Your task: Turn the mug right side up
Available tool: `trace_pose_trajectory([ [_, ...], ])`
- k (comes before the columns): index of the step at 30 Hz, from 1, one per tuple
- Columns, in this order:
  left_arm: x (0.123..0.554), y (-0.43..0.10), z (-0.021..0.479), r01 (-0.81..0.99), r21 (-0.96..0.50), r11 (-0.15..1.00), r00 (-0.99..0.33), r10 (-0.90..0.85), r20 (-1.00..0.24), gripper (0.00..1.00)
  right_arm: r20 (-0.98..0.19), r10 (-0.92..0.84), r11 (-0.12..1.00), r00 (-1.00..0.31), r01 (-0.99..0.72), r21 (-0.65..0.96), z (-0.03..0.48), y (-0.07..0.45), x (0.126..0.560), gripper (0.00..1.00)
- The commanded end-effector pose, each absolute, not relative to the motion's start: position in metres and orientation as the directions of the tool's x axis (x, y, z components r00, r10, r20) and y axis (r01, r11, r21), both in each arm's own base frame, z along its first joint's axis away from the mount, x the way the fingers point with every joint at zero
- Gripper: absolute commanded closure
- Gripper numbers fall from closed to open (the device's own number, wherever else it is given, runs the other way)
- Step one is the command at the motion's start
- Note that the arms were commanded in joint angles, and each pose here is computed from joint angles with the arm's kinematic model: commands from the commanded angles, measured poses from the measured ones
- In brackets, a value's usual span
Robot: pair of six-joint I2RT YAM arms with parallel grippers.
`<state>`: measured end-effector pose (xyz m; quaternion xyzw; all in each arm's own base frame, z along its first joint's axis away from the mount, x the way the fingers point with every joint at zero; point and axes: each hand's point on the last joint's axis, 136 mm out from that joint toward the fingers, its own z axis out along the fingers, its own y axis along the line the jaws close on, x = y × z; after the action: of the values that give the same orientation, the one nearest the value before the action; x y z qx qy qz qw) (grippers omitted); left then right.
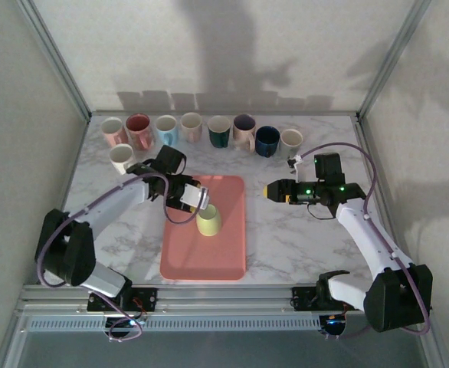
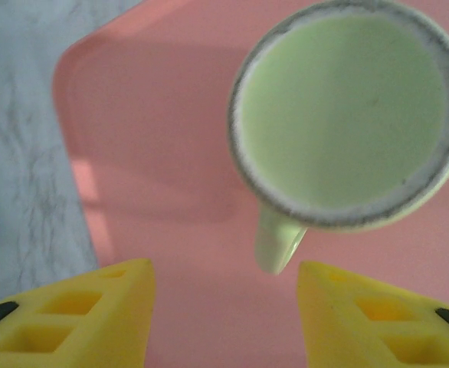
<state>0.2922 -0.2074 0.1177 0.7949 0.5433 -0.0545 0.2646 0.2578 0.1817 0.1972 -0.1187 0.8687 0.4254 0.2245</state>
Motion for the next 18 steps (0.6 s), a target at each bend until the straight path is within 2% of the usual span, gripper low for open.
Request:
trace_pose_trajectory([
  [1,0.28,-0.207,0.11,0.88,0.303,-0.366,0.458,0.823,-0.337,0.49,-0.517,-0.01,0.583,-0.856,-0.425,0.692,0.209,0.183,0.262,0.39],
  [6,0.273,-0.205,0.097,0.881,0.241,-0.406,0.467,0.825,-0.317,0.53,-0.516,-0.006,0.58,-0.857,-0.423,0.696,0.209,0.183,0.264,0.39],
  [16,0.262,-0.211,0.084,0.872,0.214,-0.441,0.489,0.816,-0.31,0.52,-0.51,-0.004,0.572,-0.86,-0.421,0.704,0.208,0.183,0.265,0.39],
  [18,0.261,-0.213,0.082,0.873,0.208,-0.441,0.487,0.815,-0.314,0.55,-0.506,-0.002,0.574,-0.862,-0.416,0.706,0.207,0.183,0.265,0.4],
])
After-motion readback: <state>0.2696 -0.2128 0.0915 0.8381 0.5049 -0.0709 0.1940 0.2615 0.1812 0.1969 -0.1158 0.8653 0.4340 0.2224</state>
